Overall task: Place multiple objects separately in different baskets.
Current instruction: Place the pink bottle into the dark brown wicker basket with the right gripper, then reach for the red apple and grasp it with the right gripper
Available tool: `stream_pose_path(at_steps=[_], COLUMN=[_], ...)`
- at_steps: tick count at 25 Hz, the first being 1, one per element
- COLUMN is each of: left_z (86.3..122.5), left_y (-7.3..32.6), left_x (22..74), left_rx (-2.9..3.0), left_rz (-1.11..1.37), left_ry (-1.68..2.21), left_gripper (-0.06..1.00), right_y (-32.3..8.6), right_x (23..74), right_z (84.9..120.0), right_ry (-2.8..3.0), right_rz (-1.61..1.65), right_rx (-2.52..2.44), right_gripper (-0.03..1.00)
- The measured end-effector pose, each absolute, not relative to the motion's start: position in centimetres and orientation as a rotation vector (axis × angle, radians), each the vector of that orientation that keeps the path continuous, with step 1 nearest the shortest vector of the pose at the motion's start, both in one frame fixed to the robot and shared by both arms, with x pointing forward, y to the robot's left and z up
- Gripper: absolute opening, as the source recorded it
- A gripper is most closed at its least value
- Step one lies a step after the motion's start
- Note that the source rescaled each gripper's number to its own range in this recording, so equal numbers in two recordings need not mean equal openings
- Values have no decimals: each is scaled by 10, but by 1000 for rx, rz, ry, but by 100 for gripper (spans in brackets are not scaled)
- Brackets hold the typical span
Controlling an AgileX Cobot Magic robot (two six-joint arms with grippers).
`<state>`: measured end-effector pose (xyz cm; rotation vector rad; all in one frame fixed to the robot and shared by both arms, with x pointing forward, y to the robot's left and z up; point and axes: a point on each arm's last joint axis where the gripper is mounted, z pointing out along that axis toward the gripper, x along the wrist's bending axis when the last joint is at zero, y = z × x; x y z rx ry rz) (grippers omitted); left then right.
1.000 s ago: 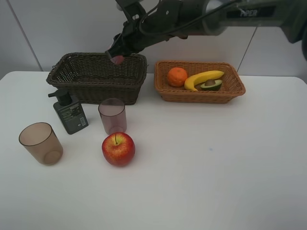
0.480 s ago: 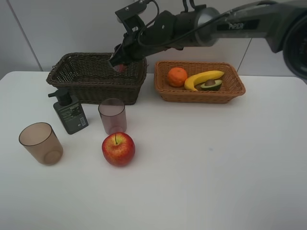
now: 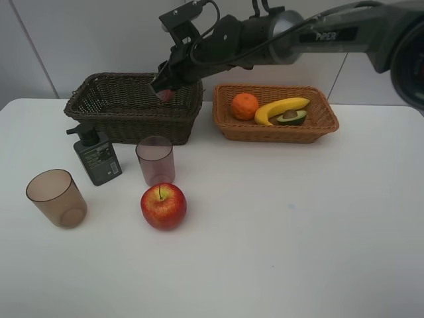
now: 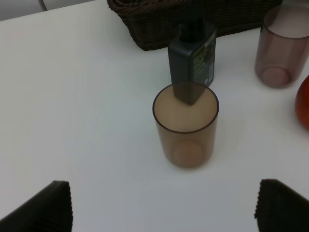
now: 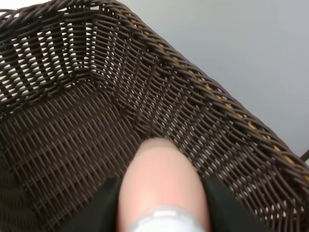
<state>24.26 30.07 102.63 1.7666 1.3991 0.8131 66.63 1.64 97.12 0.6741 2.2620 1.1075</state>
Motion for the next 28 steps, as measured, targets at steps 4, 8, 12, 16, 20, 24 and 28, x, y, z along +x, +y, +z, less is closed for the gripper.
stream_pose_path(at_steps=[4,8,12,16,20,24,28], left_z=[1026,1026,1026,1026,1026,1026,1026], left_y=[301,301,301,301,301,301,301], left_x=[243,243,243,243,243,243,243], left_rx=[1767,1767,1767,1767,1767,1767,1767], left_rz=[813,813,813,813,813,813,813], left_ry=[1399,1399,1399,1399,1399,1399,1399], left_gripper=[100,100,100,100,100,100,100], right_y=[16,16,16,16,16,16,16], right_x=[667,668,668,668,668,668,668], right_z=[972,973,973,973,973,973,973], right_ry=[2248,2235,2230,2229,2229,2229,2229], right_rz=[1113,1118,1121,1123,1123,1123,1123], right_rx=[674,673,674,676,676,676,676], right_gripper=[75,97,100,100,100,100,100])
